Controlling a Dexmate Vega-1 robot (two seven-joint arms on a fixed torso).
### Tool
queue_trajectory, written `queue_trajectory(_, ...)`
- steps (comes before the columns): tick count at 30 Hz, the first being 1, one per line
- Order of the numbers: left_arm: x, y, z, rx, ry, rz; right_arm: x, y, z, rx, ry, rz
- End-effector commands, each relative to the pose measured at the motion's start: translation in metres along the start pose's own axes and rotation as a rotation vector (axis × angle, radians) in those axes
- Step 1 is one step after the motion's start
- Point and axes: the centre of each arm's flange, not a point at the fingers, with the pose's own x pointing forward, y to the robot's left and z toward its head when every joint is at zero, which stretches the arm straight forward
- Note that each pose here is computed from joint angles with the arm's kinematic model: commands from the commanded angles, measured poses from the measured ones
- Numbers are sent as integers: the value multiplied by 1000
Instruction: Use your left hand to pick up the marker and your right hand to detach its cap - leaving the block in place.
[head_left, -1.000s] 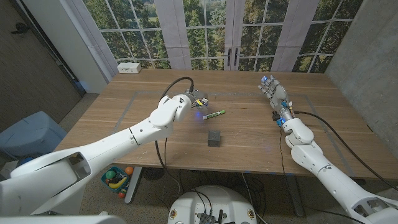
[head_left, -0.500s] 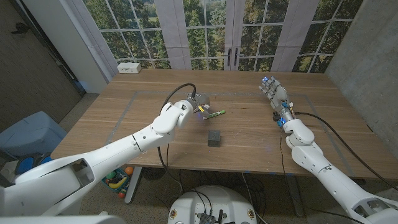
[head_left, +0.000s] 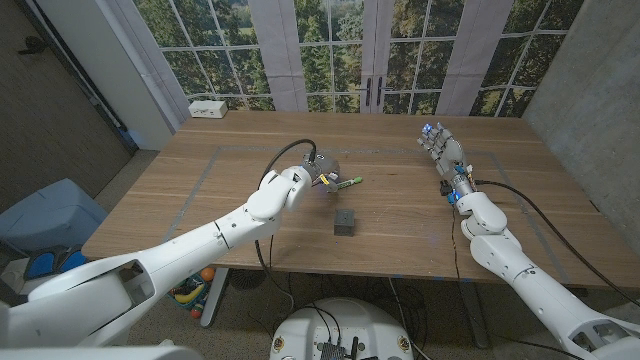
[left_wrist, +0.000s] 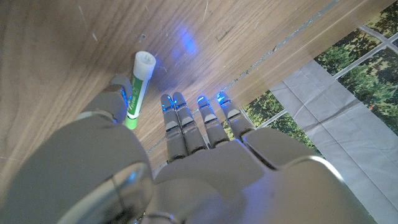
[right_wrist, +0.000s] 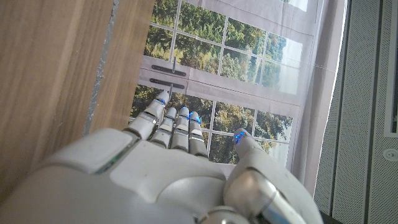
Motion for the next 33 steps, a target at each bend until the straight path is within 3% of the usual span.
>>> queue_trajectory(1, 1, -10, 3, -11, -15, 12, -2, 0, 1, -3, 0, -7)
queue_trajectory(17, -1, -13, 1, 1, 10, 35, 1, 1, 2, -15, 1, -3)
queue_trajectory(25, 1, -16, -3, -32, 9, -11, 1, 2, 2, -24, 2, -7)
queue_trajectory(33, 3, -20, -6, -55, 15, -5, 2, 2, 3, -20, 7, -12)
